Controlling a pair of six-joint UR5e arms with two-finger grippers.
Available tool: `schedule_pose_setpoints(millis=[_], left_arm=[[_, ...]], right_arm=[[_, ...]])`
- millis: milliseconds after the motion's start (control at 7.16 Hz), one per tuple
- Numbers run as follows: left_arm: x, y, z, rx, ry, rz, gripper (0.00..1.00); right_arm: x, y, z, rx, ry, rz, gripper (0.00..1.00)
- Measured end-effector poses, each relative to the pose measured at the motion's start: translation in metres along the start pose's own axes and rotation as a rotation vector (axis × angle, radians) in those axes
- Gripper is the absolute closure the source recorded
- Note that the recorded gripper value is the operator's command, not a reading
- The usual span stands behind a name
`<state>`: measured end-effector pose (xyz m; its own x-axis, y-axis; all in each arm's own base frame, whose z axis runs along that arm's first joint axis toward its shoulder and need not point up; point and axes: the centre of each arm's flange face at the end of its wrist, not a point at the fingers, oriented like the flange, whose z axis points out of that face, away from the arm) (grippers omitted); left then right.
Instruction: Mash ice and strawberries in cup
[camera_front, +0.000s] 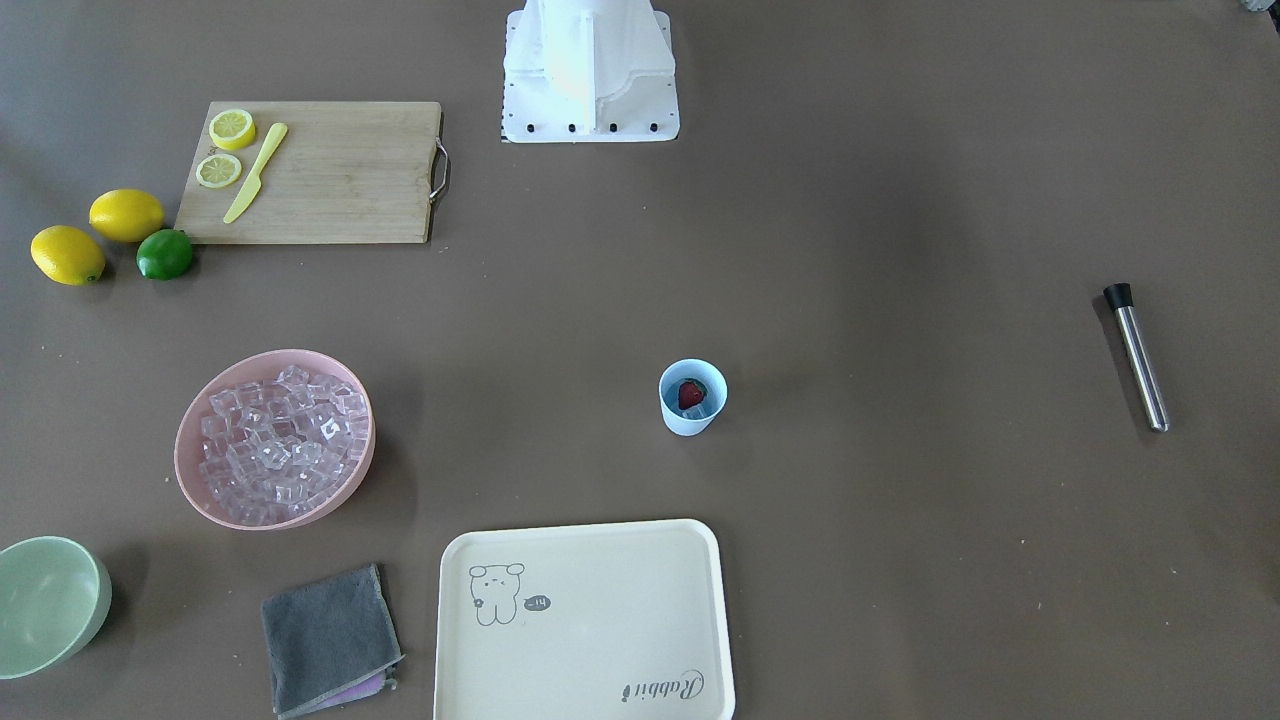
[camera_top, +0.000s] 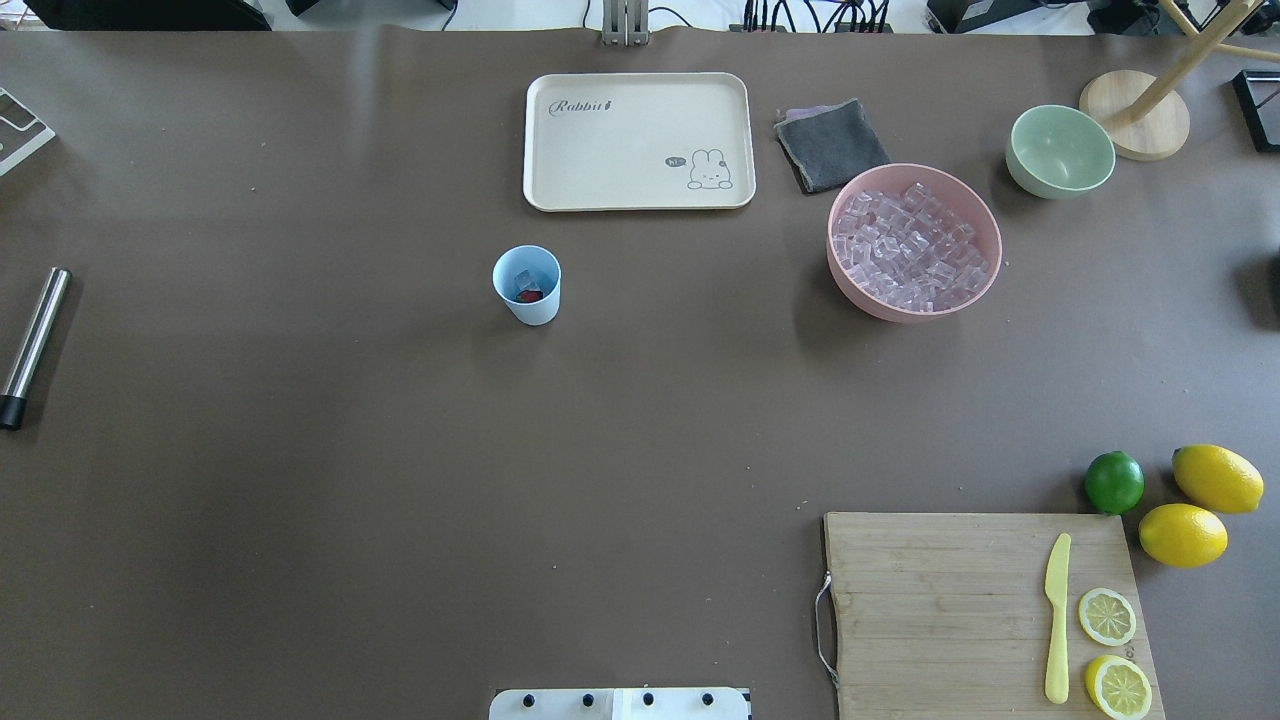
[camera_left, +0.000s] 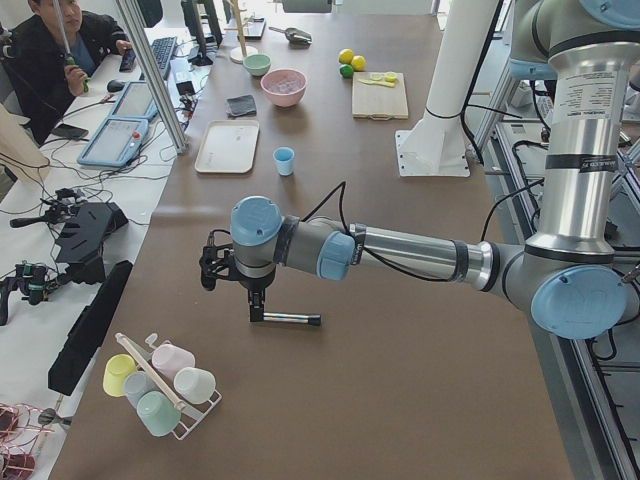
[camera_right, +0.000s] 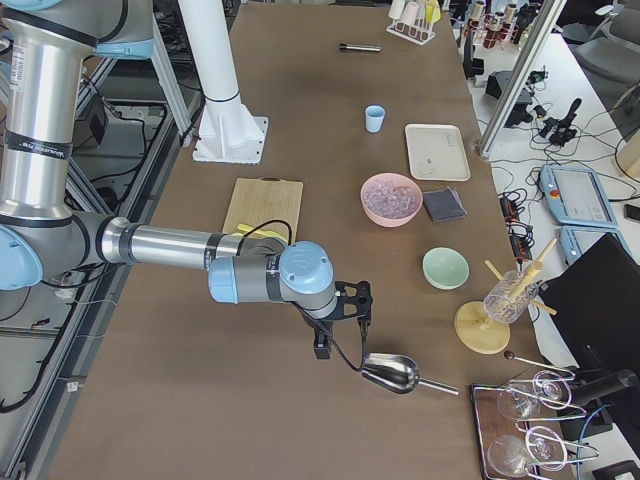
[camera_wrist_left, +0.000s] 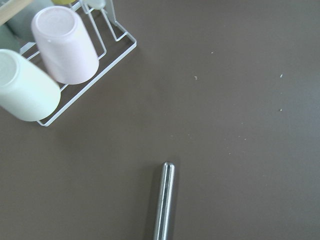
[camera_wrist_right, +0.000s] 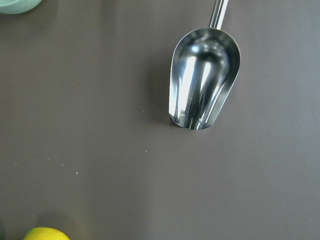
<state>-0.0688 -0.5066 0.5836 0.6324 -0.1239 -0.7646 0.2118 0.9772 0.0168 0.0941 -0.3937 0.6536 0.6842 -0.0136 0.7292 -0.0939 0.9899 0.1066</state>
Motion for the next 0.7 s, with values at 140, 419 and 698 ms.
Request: schedule_pose_setpoints(millis=[140, 419, 698], left_arm=[[-0.025, 0.007, 0.003, -0.004, -0.011, 0.04, 0.01], [-0.063, 0.05, -0.016, 0.043, -0.019, 0.096, 0.01], [-0.075, 0.074, -0.019, 0.067, -0.016, 0.11, 0.01]], right_arm=[[-0.001, -0.001, 0.0, 0.001, -0.003, -0.001, 0.0], [0.0, 0.002, 0.001, -0.003, -0.012, 0.002, 0.0], [0.006, 0.004, 0.006, -0.013, -0.01, 0.011, 0.0]])
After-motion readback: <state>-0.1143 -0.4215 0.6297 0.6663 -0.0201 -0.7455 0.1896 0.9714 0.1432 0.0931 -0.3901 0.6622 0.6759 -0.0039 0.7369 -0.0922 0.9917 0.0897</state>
